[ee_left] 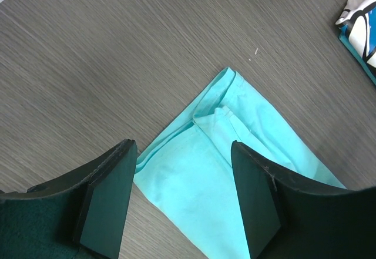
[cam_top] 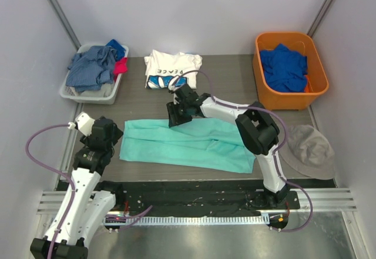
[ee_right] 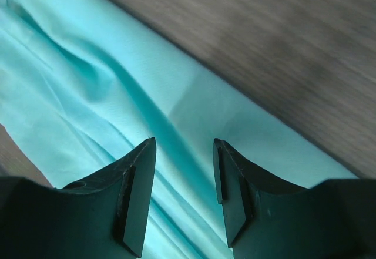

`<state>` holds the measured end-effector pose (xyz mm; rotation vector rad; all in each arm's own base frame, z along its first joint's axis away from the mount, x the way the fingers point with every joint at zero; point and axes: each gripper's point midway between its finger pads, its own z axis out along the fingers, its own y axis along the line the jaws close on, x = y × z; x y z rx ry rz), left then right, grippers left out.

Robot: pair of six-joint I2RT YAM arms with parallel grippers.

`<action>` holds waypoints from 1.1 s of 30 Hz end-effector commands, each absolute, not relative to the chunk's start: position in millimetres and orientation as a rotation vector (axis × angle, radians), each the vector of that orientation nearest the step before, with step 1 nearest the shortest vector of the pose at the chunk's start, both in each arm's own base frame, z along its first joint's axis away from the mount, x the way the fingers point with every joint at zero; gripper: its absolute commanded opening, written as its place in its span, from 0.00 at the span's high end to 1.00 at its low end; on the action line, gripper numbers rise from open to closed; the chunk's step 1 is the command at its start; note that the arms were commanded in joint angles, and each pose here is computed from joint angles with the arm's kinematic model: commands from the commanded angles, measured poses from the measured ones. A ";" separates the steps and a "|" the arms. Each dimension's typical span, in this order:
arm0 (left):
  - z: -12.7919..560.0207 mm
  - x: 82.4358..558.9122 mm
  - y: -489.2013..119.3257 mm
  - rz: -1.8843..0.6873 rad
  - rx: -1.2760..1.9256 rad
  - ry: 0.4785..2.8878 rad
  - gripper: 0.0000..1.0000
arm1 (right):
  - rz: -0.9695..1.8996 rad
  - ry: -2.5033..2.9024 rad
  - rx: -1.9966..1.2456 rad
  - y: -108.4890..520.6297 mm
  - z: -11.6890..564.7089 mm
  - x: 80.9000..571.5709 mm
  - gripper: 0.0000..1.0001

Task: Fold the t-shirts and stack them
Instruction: Fold the tshirt

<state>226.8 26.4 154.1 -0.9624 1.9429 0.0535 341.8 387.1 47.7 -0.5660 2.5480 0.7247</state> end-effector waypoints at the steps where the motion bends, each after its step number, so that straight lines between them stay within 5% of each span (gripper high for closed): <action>1: 154.1 225.8 27.6 0.058 -0.957 1.933 0.30 | 0.749 2.485 -0.675 412.2 62.2 339.1 0.49; 33: 137.4 222.1 27.5 0.073 -0.956 1.962 0.28 | 0.998 2.534 -0.882 430.7 61.6 258.1 0.49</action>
